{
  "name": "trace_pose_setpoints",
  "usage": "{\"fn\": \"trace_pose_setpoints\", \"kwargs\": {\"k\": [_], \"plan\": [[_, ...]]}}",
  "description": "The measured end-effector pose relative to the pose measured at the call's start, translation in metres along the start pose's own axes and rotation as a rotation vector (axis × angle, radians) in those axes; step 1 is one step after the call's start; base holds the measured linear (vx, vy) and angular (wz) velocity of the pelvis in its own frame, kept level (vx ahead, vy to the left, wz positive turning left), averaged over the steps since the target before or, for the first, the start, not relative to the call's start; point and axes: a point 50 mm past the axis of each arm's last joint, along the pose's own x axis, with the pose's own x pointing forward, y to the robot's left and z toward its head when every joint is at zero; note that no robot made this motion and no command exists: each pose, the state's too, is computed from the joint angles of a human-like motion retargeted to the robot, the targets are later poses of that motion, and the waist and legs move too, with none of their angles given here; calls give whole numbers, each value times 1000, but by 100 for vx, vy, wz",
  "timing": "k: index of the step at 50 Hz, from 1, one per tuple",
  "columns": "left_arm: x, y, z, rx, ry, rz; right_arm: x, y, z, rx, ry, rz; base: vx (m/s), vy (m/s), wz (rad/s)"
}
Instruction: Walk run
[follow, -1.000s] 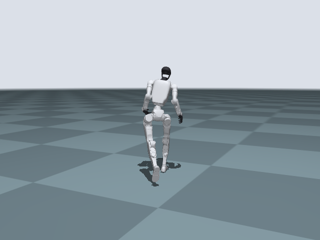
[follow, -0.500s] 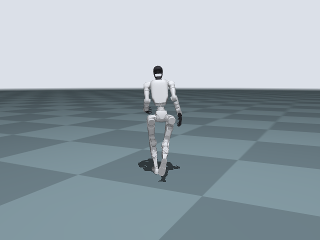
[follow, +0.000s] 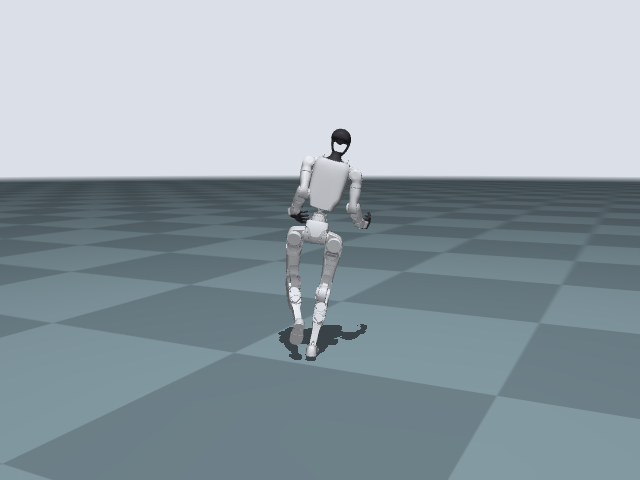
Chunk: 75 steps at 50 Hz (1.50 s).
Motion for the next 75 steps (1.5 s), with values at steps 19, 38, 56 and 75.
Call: {"fn": "trace_pose_setpoints", "kwargs": {"k": [19, 38, 56, 75], "plan": [[79, 17, 106, 249, -359, 47, -162, -8, -83, -246, 711, 162, 264, -64, 32], [21, 28, 88, 299, -254, 8, -124, -57, -28, -531, 448, 8, 209, -105, 7], [52, 9, 61, 164, -125, -116, 8, 111, 52, -152, -189, 652, 174, -65, -35], [68, 3, 60, 88, -159, -141, -150, -1, -44, -231, 471, 110, 134, -20, 135]]}}
